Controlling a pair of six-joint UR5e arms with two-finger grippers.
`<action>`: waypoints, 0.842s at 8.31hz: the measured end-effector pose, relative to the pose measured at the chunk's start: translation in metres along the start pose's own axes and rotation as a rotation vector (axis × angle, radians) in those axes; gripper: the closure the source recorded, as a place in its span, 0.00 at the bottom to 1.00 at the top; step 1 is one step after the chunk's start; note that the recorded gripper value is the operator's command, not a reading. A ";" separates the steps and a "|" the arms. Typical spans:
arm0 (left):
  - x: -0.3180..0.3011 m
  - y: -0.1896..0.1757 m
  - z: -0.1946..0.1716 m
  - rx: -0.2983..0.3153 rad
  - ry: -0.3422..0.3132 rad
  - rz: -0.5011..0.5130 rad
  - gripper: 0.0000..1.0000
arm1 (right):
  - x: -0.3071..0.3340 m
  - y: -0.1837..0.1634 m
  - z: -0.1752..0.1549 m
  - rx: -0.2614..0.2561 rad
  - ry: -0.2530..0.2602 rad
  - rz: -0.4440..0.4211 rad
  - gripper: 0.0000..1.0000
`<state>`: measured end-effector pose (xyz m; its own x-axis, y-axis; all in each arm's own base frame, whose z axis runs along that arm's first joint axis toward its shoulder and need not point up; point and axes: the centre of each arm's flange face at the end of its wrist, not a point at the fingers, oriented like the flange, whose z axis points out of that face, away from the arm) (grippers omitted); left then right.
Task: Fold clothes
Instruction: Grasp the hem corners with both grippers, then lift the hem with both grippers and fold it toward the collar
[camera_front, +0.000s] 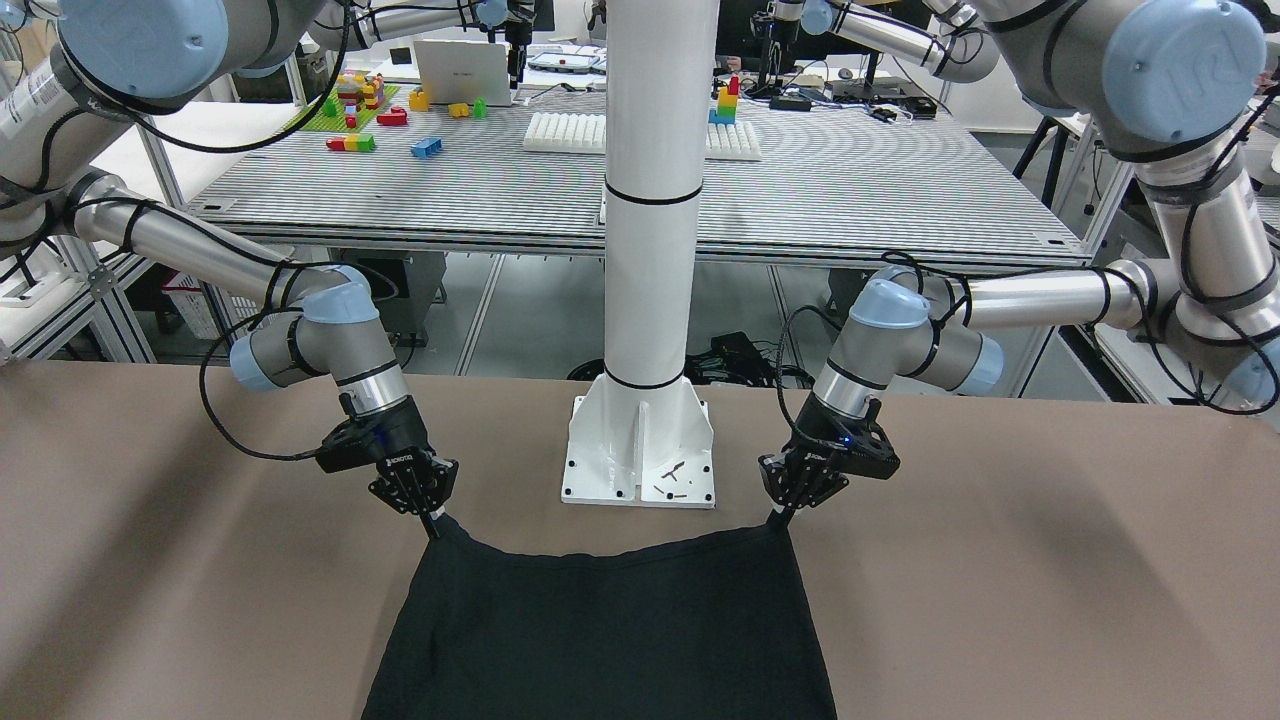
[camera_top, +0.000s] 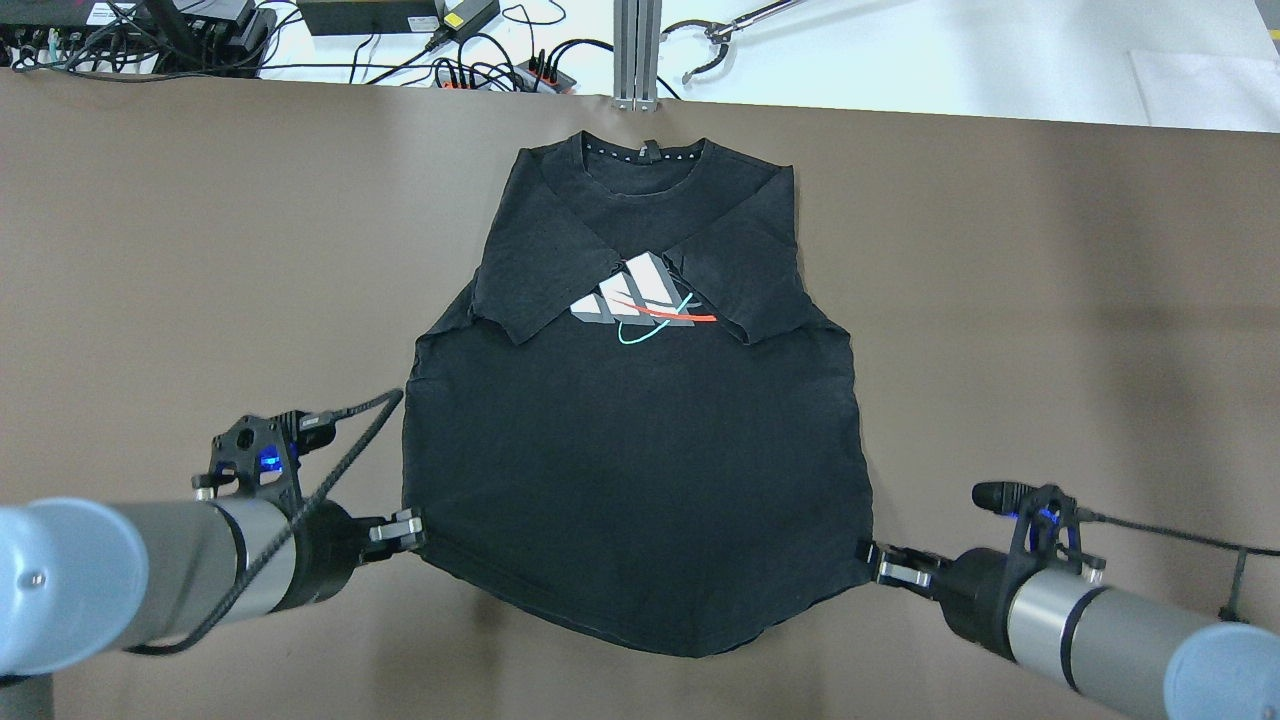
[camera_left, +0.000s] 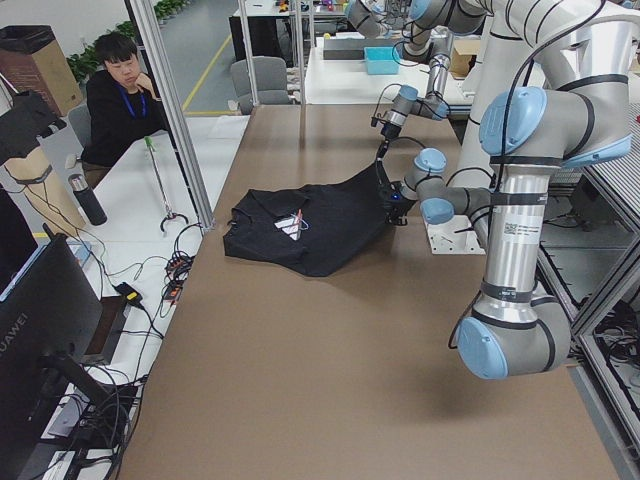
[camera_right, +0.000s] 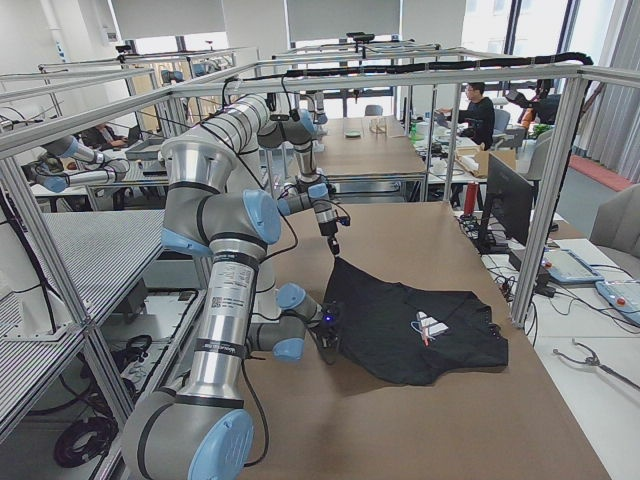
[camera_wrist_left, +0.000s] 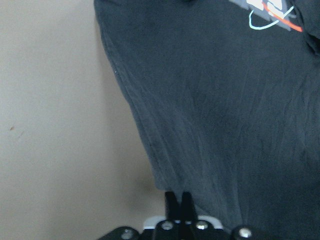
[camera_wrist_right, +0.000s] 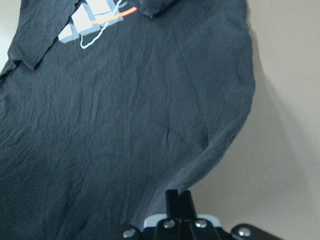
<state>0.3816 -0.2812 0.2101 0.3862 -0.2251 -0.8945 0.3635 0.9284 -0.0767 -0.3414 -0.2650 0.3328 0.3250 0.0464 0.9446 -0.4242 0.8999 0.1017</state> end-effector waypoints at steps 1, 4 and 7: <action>0.024 -0.025 -0.014 0.000 -0.017 0.019 1.00 | -0.007 -0.036 -0.003 -0.006 0.027 -0.027 1.00; 0.059 -0.089 -0.041 0.004 -0.058 0.120 1.00 | -0.041 -0.096 -0.001 -0.022 0.133 -0.123 1.00; 0.045 -0.116 -0.043 -0.133 -0.076 0.192 1.00 | -0.052 -0.092 -0.004 -0.157 0.141 -0.141 1.00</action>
<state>0.3210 -0.3864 0.1597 0.5015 -0.0580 -0.8632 0.1644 0.9860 0.0293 -0.3159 -0.3481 0.2729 0.4910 -0.0337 0.8705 -0.2340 0.9574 0.1690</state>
